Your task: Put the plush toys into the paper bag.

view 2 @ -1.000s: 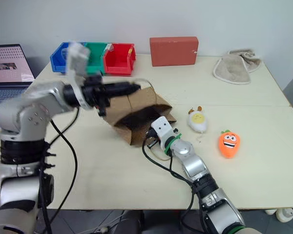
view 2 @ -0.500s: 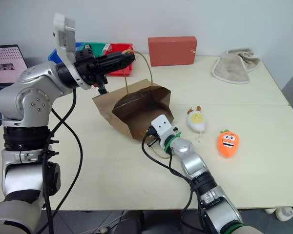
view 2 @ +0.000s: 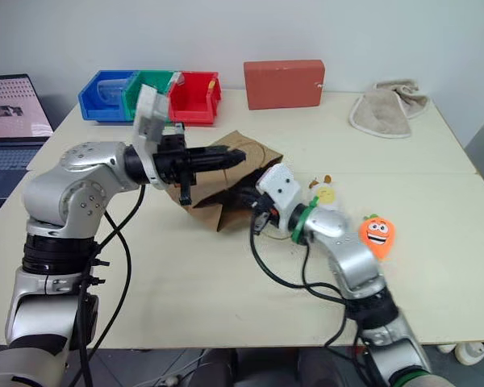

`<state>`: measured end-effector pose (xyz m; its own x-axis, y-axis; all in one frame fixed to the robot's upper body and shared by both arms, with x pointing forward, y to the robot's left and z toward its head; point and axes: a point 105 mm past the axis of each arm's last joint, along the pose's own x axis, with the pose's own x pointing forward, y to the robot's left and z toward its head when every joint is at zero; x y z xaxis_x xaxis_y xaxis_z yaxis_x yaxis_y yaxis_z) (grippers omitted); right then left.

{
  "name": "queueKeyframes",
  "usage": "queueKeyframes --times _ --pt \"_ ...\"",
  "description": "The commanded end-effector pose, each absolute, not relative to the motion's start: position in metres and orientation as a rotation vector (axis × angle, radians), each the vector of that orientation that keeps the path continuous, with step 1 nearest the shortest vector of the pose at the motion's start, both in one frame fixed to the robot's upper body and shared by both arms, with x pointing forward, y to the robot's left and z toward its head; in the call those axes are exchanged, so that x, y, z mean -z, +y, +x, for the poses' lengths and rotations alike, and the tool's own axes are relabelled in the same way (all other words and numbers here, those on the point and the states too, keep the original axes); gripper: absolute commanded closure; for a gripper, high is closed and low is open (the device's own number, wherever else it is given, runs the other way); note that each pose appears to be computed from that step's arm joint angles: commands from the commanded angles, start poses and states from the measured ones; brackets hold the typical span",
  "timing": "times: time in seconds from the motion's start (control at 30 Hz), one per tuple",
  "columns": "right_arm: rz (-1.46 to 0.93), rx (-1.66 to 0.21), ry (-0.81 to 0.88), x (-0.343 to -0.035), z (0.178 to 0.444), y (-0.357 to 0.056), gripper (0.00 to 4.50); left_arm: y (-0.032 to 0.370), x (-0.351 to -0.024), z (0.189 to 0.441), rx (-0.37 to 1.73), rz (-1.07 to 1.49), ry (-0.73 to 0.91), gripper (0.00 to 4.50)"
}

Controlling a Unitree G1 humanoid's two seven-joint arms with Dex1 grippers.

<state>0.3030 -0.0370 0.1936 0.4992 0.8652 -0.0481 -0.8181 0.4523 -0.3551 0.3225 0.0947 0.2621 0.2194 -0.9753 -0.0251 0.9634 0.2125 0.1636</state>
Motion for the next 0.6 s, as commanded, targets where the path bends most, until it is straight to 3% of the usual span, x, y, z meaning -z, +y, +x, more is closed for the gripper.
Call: queueKeyframes --times 0.03,0.2,0.37,0.5,0.6 --pt "-0.407 -1.041 -0.170 -0.208 0.294 -0.058 2.50 0.089 -0.271 0.313 1.389 0.190 -0.141 4.50" --pt "-0.743 -0.871 -0.039 -0.180 0.319 -0.107 0.70 0.087 -0.261 0.309 1.416 0.198 -0.110 4.50" --pt "-0.951 -0.774 0.040 -0.148 0.341 -0.127 0.70 0.090 -0.257 0.310 1.404 0.225 -0.096 4.50" --pt "-1.009 -0.728 0.044 -0.139 0.353 -0.132 0.70 0.090 -0.258 0.310 1.399 0.218 -0.102 4.50" --pt "-1.068 -0.668 0.037 -0.137 0.364 -0.140 1.58 0.091 -0.259 0.310 1.391 0.208 -0.101 4.50"
